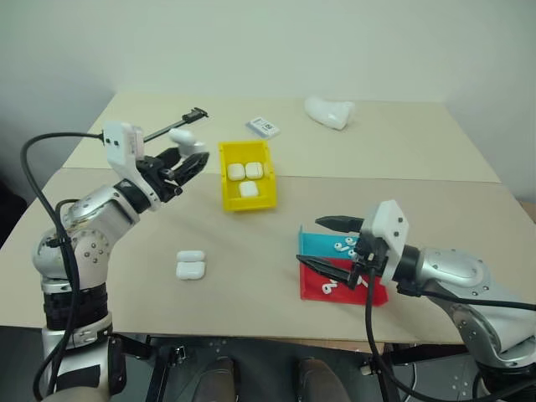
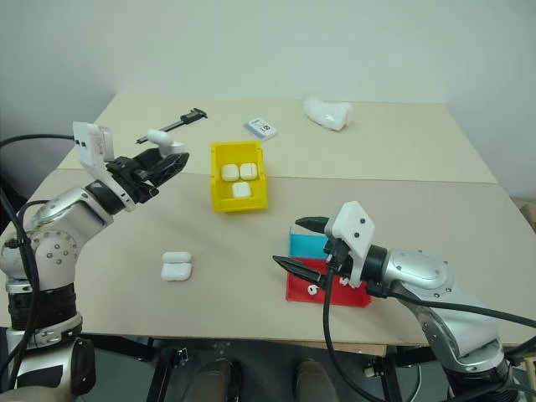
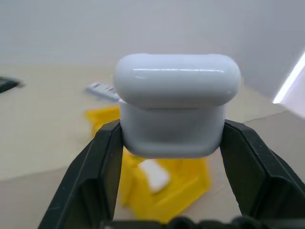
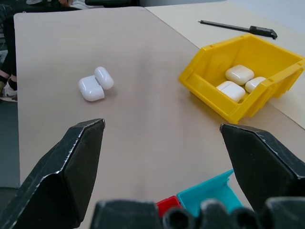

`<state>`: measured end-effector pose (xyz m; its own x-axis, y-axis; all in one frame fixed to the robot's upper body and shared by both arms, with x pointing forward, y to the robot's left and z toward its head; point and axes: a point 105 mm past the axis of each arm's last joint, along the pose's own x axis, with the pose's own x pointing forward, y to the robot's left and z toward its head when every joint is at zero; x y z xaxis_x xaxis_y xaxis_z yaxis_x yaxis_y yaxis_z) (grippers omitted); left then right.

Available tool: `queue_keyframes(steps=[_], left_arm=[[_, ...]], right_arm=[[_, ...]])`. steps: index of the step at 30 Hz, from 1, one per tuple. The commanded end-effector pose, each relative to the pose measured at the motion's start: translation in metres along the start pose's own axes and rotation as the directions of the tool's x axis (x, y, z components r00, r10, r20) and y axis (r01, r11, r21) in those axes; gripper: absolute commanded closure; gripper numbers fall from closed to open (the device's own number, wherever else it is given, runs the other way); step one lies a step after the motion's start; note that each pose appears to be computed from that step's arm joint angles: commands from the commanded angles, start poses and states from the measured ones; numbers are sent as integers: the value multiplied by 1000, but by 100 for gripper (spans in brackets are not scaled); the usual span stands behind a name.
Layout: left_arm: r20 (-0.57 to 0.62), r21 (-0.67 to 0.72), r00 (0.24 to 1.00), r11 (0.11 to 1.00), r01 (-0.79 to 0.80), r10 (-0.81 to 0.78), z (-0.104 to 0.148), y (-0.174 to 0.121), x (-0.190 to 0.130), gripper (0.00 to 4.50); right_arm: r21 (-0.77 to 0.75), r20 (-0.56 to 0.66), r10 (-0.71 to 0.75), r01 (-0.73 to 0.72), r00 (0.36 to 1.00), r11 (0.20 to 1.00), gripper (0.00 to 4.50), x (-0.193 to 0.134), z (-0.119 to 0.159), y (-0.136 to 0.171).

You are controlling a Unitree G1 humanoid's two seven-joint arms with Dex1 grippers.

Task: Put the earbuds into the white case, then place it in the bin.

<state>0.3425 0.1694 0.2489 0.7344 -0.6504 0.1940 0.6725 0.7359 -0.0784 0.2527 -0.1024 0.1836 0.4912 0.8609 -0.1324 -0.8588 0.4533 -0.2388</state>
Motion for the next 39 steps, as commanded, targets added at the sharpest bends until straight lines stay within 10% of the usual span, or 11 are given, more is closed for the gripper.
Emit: queue_keyframes(steps=[1,14,20,29,39], left_arm=[[126,108,929,936,335,-348,30,-40,11,172],[185,199,563,591,781,-806,20,-130,12,172],[191,199,582,612,766,-790,12,-134,12,172],[149,186,628,646,741,-764,-9,-127,2,172],[139,178,653,667,724,-745,-15,-126,-2,172]], right_arm=[[-78,19,-11,12,1000,997,0,-7,13,-4],[-145,-282,-4,-38,959,989,18,-30,2,-19],[-196,-460,83,-193,884,962,197,-39,-10,-12],[-226,-685,115,-361,719,905,197,-30,-39,-19],[-345,-703,160,-529,693,775,197,-11,-50,-15]])
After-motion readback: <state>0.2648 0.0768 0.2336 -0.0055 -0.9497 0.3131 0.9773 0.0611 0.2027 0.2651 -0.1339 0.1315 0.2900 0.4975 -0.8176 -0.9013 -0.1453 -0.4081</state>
